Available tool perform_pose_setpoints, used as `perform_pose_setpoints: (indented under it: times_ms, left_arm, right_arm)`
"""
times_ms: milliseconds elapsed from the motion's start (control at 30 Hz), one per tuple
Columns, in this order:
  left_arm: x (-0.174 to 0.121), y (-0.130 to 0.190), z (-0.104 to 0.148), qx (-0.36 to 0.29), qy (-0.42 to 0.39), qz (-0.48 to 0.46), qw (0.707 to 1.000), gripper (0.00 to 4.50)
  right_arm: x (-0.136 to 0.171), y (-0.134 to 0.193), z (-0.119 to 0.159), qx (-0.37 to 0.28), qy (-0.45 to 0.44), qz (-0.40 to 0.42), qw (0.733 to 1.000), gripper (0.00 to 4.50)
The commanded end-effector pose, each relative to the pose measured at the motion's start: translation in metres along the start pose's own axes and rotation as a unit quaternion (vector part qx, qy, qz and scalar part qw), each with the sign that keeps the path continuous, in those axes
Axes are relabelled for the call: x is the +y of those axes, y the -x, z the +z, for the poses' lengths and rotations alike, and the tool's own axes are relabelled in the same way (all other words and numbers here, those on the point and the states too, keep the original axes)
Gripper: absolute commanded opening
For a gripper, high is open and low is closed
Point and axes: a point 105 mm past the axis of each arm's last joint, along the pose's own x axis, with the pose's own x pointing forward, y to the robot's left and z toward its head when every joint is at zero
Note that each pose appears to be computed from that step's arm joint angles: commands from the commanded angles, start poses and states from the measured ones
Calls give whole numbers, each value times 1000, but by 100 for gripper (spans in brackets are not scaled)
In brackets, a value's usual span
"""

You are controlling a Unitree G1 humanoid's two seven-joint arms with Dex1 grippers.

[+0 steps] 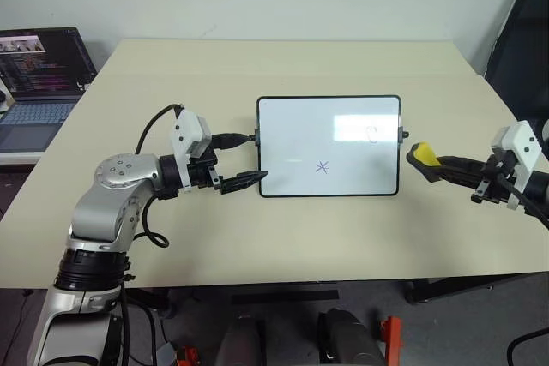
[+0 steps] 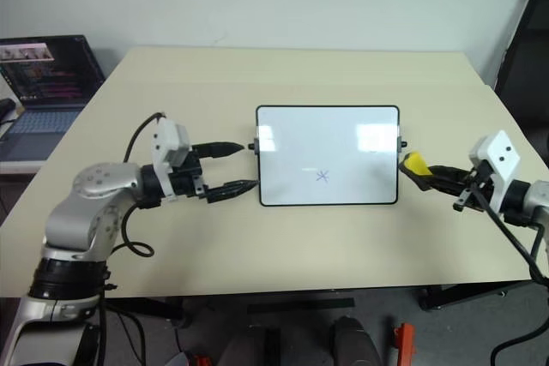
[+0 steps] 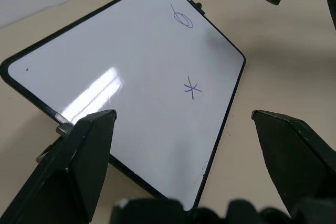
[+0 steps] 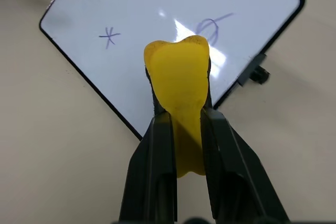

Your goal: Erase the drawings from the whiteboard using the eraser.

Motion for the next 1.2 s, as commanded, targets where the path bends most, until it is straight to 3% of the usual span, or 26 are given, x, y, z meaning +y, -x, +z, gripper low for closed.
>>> perform_pose_setpoints:
  times_ms: [33, 200, 433, 633, 733, 833, 1200]
  left_arm:
    - [-2, 1, 11, -6, -24, -3, 1000, 450]
    - [-1, 1, 9, -3, -22, -4, 1000, 450]
    - [-6, -9, -4, -8, 6, -2, 1000, 450]
    - [-12, -5, -17, 13, 14, -4, 1000, 450]
    - [-18, -7, -15, 5, 19, -8, 1000, 450]
    - [-19, -8, -17, 6, 21, -9, 1000, 450]
    - [-19, -6, -19, 8, 22, -2, 1000, 450]
  right_arm:
    - [4, -2, 25, -25, 38, 6, 999, 33]
    - [10, -17, 30, -19, 69, 8, 997, 33]
    - [44, -103, 35, -65, 99, 3, 993, 33]
    - [41, -123, 33, -49, 129, -34, 990, 33]
    - [21, -124, 24, -9, 155, -82, 984, 33]
    - [22, -130, 19, 8, 156, -76, 985, 32]
    - [86, -159, -37, 165, 177, 32, 970, 30]
